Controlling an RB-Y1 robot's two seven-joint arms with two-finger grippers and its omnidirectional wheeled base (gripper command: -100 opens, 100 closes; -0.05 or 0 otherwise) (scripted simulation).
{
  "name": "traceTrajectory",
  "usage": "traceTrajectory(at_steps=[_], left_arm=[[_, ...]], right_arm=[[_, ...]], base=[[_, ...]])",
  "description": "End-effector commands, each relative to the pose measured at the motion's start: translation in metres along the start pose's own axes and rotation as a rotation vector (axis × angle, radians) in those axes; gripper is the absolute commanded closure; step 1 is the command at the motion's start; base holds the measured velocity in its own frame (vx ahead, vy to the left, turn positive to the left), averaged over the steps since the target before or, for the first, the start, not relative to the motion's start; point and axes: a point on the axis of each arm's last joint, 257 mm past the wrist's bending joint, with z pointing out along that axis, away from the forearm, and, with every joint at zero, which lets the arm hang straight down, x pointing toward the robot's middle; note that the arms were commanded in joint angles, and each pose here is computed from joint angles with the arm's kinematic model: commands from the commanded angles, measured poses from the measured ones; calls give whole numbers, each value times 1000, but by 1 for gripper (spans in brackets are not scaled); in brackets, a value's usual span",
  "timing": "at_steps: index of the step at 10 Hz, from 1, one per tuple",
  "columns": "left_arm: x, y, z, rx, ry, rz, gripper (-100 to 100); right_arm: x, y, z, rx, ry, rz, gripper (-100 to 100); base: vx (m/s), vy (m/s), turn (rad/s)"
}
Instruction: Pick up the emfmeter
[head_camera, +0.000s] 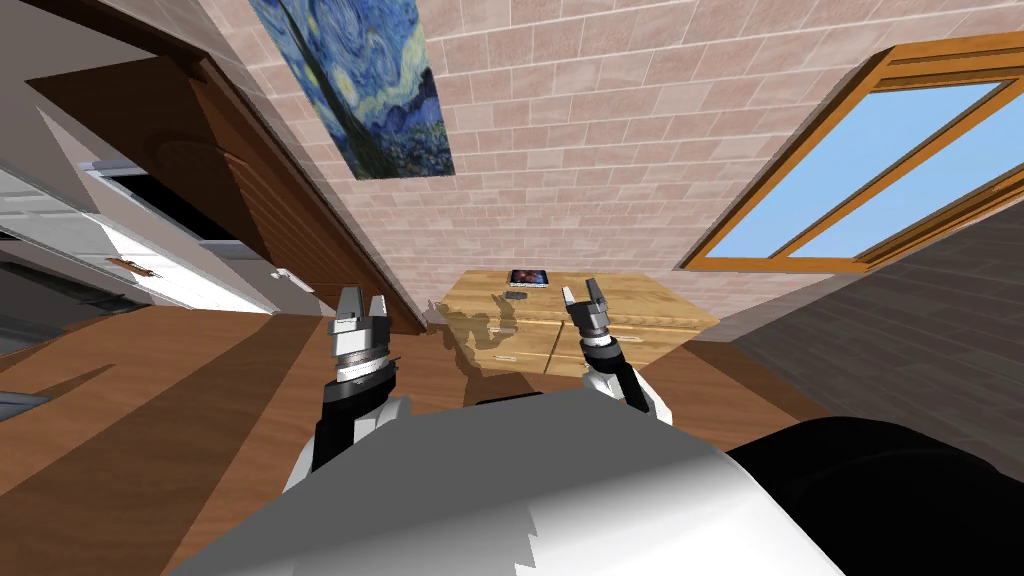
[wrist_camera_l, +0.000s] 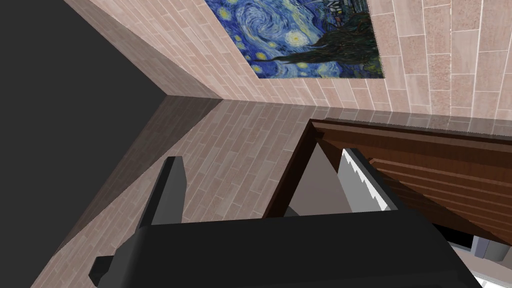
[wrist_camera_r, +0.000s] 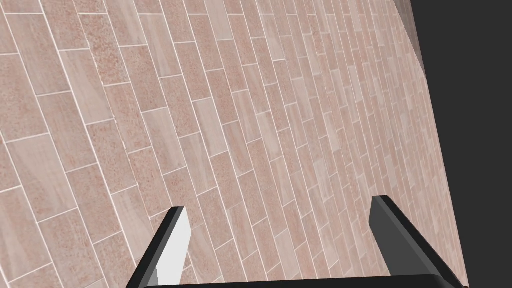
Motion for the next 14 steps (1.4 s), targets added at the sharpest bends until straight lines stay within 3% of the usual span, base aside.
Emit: traceTrajectory(at_steps=[1, 8, 11, 13, 14], left_arm=[[0, 0, 0, 0, 0, 0, 0], [0, 0, 0, 0, 0, 0, 0], [0, 0, 0, 0, 0, 0, 0], [0, 0, 0, 0, 0, 0, 0], [0, 0, 0, 0, 0, 0, 0]], right_arm=[[3, -11, -5, 26, 43, -9, -100], [13, -51, -30, 142, 216, -73, -100], [11, -81, -54, 229, 305, -120, -100], [11, -82, -56, 240, 342, -136, -100], [8, -97, -71, 286, 381, -161, -100]], base=[[-76, 37, 118], [-64, 39, 101], [-28, 54, 142], [-10, 38, 59], [-9, 40, 209]])
